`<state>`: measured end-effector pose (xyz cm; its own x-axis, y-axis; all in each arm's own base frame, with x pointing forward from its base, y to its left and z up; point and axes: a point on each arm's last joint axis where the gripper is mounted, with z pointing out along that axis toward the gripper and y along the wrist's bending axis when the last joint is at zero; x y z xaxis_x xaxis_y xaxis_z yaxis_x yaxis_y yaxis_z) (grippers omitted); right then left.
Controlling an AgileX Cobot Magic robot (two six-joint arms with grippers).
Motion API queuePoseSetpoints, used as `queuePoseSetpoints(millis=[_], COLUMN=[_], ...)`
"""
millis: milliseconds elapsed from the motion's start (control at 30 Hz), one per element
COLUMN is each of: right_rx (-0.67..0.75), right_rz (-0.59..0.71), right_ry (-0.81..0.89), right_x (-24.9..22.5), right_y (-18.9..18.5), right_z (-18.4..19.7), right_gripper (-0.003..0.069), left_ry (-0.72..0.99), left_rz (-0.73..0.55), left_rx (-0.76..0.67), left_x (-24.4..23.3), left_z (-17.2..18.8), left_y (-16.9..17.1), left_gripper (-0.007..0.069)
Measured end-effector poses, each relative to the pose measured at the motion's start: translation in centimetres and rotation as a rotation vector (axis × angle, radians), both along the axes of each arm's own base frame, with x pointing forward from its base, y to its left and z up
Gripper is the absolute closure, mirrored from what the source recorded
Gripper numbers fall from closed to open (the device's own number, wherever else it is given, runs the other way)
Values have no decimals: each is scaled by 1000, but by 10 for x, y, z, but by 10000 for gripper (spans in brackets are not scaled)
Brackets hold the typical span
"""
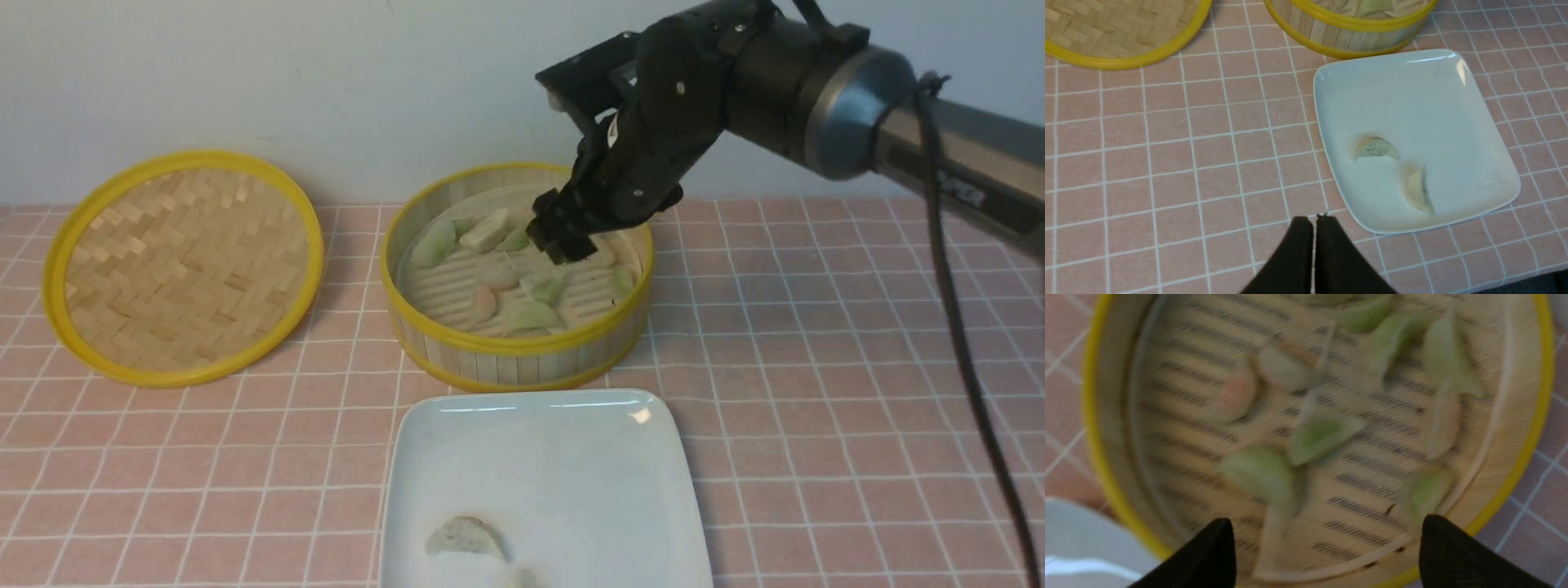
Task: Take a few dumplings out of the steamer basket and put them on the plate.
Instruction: Use the right arm to grab a dumpling from inside the steamer
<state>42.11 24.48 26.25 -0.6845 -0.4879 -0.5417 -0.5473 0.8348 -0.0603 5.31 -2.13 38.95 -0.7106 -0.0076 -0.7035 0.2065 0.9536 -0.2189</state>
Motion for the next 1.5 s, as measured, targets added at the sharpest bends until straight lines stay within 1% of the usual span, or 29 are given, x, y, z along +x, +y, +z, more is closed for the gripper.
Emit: queuePoseSetpoints(millis=[67, 200, 233, 267, 467, 633, 700, 733, 800, 833, 867, 1000, 1133, 1233, 1267, 1300, 1367, 1433, 1467, 1500], right_rx=[-2, 8, 8, 30, 111, 140, 146, 146, 149, 158, 159, 158, 131, 109, 107, 106, 102, 126, 136, 167], right_rz=[-18, -20, -20, -22, -43, -62, -65, -66, -69, -72, -72, -71, -64, -56, -53, -46, -35, -17, -14, 5], right_ry=[9, 24, 24, 39, 94, 135, 131, 128, 123, 117, 116, 118, 139, 144, 143, 144, 164, 143, 134, 113], right_x=[22, 38, 38, 41, 46, 48, 49, 49, 50, 51, 51, 51, 46, 40, 37, 29, 17, 3, 0, -11], right_y=[-3, 5, 5, 9, 18, 23, 23, 23, 24, 24, 24, 24, 21, 16, 15, 10, 5, -1, -2, -5], right_z=[-18, -40, -40, -50, -76, -97, -97, -97, -98, -98, -98, -97, -87, -66, -56, -31, -4, 30, 37, 58], right_gripper=[110, 110, 110, 110, 110, 127, 156, 182, 279, 315, 335, 333, 333, 333, 333, 333, 333, 333, 333, 333], left_ry=[0, 3, 2, 4, 5, 5, 4, 4, 4, 4, 4, 5, 5, 5, 5, 5, 5, 5, 5, 6], left_rz=[0, 6, 5, 8, 11, 11, 12, 12, 12, 12, 12, 12, 12, 12, 12, 12, 12, 12, 12, 11], left_rx=[-1, -6, -5, -8, -11, -11, -10, -10, -10, -10, -10, -9, -9, -9, -10, -10, -10, -10, -10, -11], left_x=[0, 0, 0, 0, 0, 0, 0, 0, 0, 0, 0, 0, 0, 0, 0, 0, 0, 0, 0, 0], left_z=[0, 0, 0, 0, 0, 0, 0, 0, 0, 0, 0, 0, 0, 0, 0, 0, 0, 0, 0, 0], left_y=[0, 0, 0, 0, 0, 0, 0, 0, 0, 0, 0, 0, 0, 0, 0, 0, 0, 0, 0, 0], left_gripper=[631, 631, 631, 631, 631, 631, 631, 631, 631, 631, 631, 631, 631, 631, 631, 631, 631, 631, 631, 631])
